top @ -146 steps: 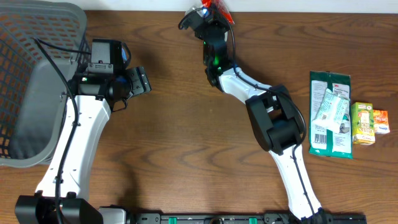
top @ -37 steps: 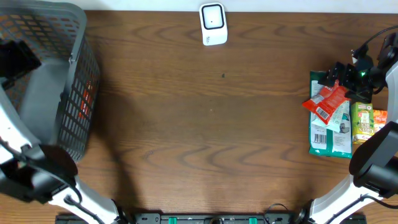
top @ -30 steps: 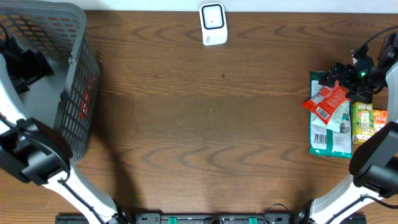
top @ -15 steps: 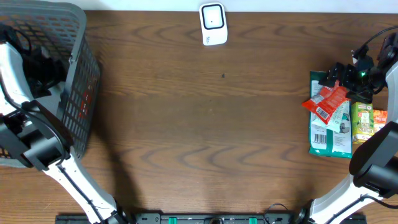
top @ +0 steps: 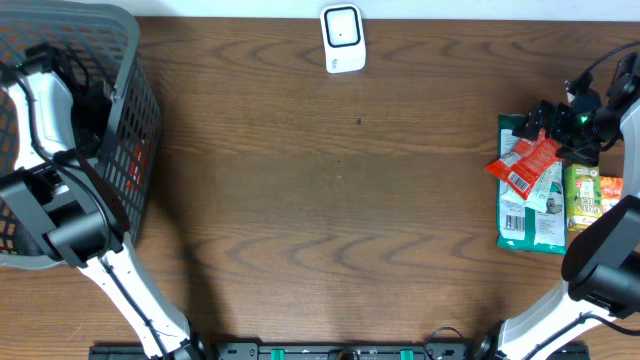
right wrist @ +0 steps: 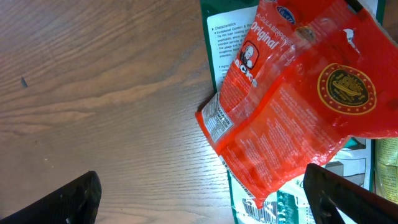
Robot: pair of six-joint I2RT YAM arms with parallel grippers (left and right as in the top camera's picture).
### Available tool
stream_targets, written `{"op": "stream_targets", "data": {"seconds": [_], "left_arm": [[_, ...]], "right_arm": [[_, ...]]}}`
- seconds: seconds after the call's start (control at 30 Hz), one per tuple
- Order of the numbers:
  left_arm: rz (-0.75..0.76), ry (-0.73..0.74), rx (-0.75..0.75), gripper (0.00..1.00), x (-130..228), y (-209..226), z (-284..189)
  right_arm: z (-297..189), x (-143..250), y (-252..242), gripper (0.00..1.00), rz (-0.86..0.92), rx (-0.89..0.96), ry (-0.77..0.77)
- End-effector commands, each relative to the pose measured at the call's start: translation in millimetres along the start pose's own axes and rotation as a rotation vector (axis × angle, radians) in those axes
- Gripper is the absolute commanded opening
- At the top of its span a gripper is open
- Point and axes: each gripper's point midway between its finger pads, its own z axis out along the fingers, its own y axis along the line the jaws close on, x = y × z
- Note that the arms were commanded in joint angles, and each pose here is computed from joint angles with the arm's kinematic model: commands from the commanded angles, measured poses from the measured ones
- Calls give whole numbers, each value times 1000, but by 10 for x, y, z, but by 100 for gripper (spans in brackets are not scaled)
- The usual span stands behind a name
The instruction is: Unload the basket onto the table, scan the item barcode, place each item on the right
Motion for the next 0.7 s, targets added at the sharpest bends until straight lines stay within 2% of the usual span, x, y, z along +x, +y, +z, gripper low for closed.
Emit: {"op": "stream_targets", "data": {"seconds": [0.0,0.2,0.33,0.47,0.53,0.67], "left_arm": [[-17,40,-15,80,98,72,212],[-19,27,-17,80,134,120,492],[-75,-7,-100,60,67,276,468],[-150,-44,-138,52,-9,379,402],[-198,-60,-138,45,-38,413,395],[-220,-80,-137,42,-77,432,330]], "right_arm": [[-86,-54,12,99,-2,4,-29],[-86,-54,12,99,-2,4,-29],[-86,-54,12,99,-2,4,-29],[-86,-54,12,99,-2,4,-29],[-86,-53,12,99,-2,4,-28],[-86,-53,12,99,-2,4,-28]]}}
